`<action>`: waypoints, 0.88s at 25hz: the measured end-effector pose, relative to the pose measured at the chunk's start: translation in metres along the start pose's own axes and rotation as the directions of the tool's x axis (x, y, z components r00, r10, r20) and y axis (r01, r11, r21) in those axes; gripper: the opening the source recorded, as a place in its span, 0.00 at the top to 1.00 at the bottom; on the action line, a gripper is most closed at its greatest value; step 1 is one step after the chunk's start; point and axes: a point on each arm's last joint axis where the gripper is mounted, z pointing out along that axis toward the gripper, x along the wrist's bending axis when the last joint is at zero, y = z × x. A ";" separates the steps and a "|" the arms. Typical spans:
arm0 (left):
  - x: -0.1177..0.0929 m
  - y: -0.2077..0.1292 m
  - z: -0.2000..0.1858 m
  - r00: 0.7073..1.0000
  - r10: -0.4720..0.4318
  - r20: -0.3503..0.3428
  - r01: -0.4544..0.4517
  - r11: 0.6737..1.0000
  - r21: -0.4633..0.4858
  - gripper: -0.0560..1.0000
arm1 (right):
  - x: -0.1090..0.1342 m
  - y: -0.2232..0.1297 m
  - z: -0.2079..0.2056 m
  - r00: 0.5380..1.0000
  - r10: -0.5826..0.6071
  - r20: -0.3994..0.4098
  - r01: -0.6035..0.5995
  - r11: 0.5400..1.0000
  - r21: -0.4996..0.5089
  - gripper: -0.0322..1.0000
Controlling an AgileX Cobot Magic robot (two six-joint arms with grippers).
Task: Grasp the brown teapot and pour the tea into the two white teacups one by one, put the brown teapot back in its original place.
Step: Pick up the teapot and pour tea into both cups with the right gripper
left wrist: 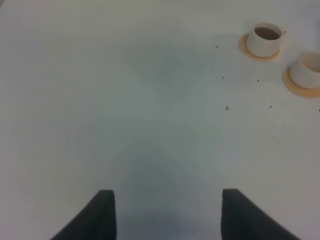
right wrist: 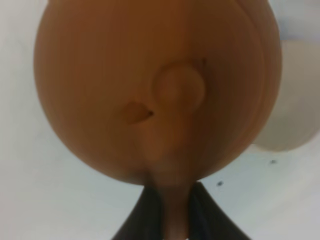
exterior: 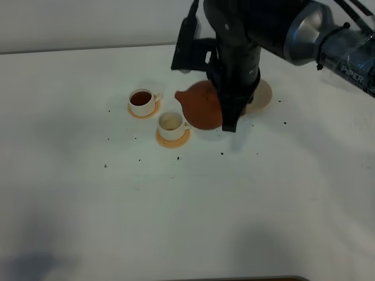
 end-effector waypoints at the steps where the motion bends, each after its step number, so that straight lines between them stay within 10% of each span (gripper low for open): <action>1: 0.000 0.000 0.000 1.000 0.000 0.000 0.000 1.000 0.000 0.50 | 0.005 0.000 0.007 1.000 -0.014 -0.003 0.014 1.000 0.017 0.88; 10: 0.000 0.000 0.000 1.000 0.000 0.000 0.000 1.000 0.000 0.50 | 0.022 0.007 0.046 0.964 -0.159 0.212 0.149 0.987 0.062 0.88; 22: 0.000 0.000 0.000 1.000 0.000 0.000 0.000 1.000 0.000 0.50 | 0.033 0.031 0.076 0.775 -0.495 0.393 0.403 0.866 0.297 0.88</action>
